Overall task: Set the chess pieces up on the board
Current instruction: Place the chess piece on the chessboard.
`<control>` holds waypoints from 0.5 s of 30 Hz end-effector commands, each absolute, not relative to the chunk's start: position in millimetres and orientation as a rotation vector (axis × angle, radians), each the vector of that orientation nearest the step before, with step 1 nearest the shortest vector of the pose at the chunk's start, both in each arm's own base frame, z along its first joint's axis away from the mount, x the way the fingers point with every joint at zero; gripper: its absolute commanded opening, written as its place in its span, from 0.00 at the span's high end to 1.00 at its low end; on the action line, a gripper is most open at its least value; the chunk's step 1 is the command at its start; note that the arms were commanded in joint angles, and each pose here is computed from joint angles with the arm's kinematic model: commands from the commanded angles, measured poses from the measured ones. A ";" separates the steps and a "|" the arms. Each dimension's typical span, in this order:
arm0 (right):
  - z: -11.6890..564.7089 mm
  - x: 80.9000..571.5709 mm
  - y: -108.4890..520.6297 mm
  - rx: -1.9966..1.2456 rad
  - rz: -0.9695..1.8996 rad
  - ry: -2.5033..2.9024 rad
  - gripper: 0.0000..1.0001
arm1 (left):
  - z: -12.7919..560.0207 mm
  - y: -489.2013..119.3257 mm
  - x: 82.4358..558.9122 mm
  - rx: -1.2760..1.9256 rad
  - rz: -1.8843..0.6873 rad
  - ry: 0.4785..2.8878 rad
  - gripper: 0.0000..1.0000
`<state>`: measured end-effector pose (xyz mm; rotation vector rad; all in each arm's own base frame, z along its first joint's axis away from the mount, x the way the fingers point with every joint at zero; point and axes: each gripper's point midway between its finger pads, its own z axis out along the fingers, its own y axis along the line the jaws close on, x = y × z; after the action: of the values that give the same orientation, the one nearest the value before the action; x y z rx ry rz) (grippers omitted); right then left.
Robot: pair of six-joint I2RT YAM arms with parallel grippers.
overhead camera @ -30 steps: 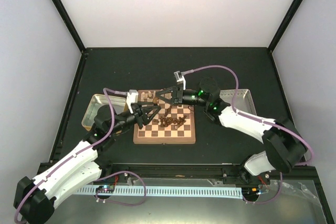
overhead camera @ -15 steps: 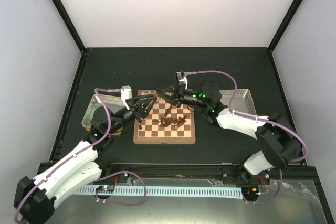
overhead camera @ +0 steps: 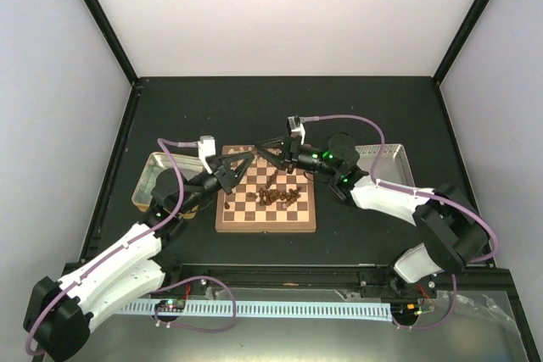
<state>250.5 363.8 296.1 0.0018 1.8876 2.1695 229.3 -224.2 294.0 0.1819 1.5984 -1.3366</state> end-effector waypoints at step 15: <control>231.5 269.8 305.9 0.077 1.380 2.187 0.39 | 214.6 -199.6 221.7 0.131 -1.002 2.166 0.98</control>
<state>255.9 340.1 268.5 0.0137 2.0372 1.7823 236.5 -217.2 250.7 0.1160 1.8956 -1.1836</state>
